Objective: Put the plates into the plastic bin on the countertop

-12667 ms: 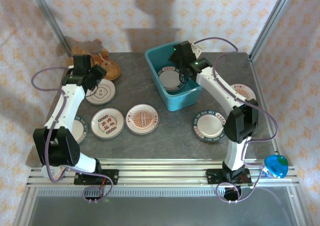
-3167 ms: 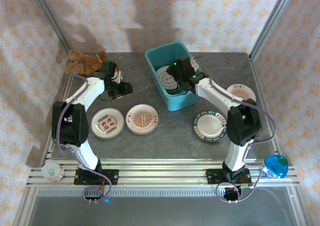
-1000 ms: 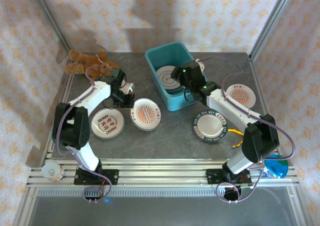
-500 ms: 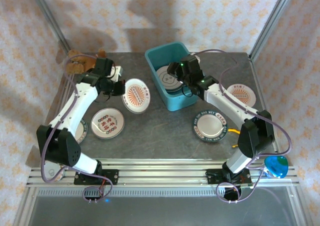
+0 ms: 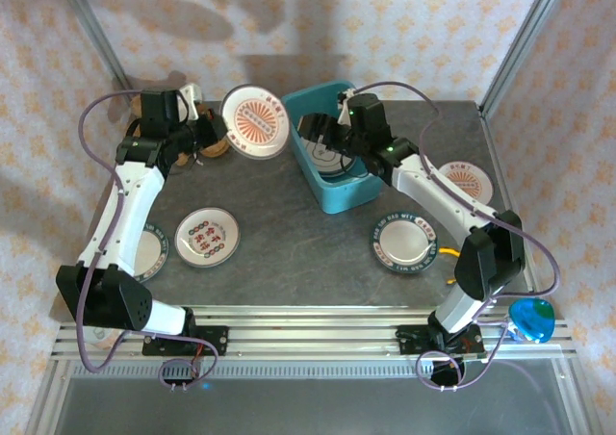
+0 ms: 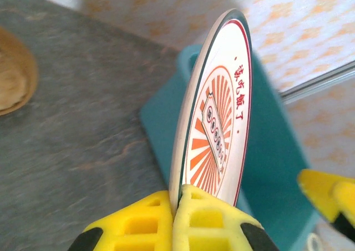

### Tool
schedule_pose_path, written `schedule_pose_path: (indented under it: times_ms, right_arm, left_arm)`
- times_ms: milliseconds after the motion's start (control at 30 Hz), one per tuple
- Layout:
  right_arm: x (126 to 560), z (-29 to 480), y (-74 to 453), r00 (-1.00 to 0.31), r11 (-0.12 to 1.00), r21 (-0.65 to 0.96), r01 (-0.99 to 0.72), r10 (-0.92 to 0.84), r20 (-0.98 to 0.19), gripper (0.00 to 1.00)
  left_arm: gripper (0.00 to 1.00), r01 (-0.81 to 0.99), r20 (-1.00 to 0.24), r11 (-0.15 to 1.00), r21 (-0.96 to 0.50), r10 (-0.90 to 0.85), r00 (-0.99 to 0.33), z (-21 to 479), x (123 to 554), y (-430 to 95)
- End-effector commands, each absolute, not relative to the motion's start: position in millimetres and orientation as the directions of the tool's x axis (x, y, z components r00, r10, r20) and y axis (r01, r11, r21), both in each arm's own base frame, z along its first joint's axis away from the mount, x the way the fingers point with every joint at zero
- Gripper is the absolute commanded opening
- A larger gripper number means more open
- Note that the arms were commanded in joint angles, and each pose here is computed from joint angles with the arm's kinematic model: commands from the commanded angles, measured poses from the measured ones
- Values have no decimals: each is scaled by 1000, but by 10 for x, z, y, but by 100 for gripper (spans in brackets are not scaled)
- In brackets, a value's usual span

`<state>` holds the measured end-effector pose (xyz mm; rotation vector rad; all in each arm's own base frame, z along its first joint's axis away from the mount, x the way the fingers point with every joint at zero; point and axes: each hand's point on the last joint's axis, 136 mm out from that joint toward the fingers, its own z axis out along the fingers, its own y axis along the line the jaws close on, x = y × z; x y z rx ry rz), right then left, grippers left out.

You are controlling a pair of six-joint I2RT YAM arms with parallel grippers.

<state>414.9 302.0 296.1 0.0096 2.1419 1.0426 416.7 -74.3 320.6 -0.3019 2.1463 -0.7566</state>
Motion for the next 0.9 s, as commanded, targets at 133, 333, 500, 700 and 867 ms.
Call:
schedule_pose_path:
  times_ms: [133,333,500,700,867]
  right_arm:
    - [4146,3161,3148,-710,607,696,-383,289,-643,73]
    - [4230,3170,3216,-710,566,732,-380,329,-623,70]
    - [4347,3118,3239,-724,530,776,-341,379,-577,63]
    - [4459,3146,3272,-725,456,828,-325,442,-528,52]
    - [4548,3164,3270,-728,397,867,-302,491,-479,42]
  left_arm:
    - [0,247,-628,615,-749,-540,-560,3922,4334,-1011]
    - [0,275,-610,571,-774,-554,-567,3966,4368,-1065]
    - [0,289,-603,550,-784,-563,-565,3992,4382,-1089]
    - [0,287,-591,536,-794,-569,-571,3961,4407,-1109]
    - [0,280,-587,538,-795,-568,-577,3907,4435,-1124]
